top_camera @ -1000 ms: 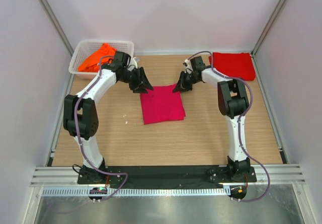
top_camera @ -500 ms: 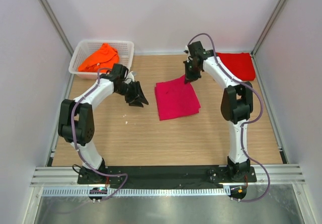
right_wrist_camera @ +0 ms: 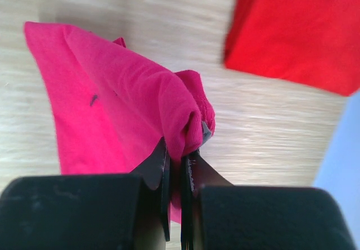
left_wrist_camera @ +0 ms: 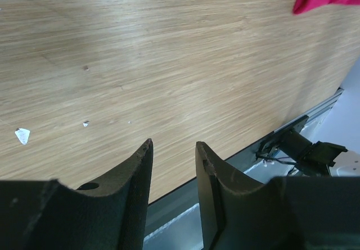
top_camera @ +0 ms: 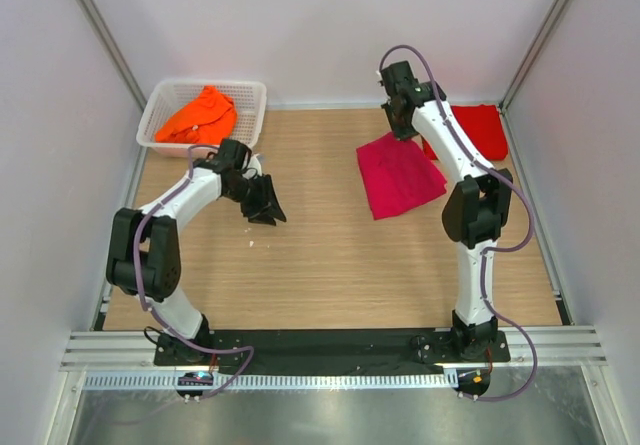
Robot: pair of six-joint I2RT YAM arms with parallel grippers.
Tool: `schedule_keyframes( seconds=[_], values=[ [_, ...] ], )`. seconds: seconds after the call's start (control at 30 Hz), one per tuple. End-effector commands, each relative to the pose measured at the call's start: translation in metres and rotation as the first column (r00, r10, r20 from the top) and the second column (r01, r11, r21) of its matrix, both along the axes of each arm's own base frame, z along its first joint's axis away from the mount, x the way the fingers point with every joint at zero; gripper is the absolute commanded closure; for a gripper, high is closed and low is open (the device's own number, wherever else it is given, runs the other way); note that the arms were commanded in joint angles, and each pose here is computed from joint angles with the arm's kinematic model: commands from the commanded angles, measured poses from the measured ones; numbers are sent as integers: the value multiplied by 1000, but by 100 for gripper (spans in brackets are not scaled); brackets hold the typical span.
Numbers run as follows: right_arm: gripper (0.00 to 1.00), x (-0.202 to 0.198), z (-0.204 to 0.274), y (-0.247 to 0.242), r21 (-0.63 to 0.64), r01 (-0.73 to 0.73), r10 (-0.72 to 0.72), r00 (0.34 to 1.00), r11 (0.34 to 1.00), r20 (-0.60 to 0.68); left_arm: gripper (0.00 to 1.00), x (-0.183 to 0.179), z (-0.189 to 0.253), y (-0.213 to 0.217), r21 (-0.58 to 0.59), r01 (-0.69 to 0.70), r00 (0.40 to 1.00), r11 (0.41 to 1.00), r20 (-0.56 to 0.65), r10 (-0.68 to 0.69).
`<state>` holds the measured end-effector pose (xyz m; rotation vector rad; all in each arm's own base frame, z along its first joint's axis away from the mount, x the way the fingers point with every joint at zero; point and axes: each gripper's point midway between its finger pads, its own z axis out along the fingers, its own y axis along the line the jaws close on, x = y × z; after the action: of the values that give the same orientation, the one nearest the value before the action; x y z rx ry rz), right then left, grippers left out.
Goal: Fold and stack the t-shirts
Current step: Neatly place the folded tshirt to the corner
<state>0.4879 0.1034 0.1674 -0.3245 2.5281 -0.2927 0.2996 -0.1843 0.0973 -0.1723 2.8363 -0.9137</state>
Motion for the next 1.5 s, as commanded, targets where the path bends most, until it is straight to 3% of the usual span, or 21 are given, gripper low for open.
schedule_keyframes(
  seconds=[0.0, 0.2, 0.53, 1.1, 1.47],
  values=[
    [99, 15, 83, -38, -142, 63, -33, 978, 988, 208, 63, 7, 0, -1, -8, 13, 1000, 1000, 26, -13],
    [99, 48, 117, -73, -184, 115, -45, 936, 976, 350, 64, 2, -7, -2, -19, 22, 1000, 1000, 1, -22],
    [99, 84, 151, -93, -246, 136, -4, 881, 960, 472, 66, -1, -24, -5, -33, 17, 998, 999, -63, -19],
    [99, 94, 143, -113, -288, 135, 12, 890, 948, 457, 67, -6, -34, -6, -31, 20, 994, 999, -105, -23],
    [99, 82, 170, -119, -279, 136, 19, 872, 950, 489, 67, -8, -39, -6, -29, 17, 992, 999, -122, -20]
  ],
)
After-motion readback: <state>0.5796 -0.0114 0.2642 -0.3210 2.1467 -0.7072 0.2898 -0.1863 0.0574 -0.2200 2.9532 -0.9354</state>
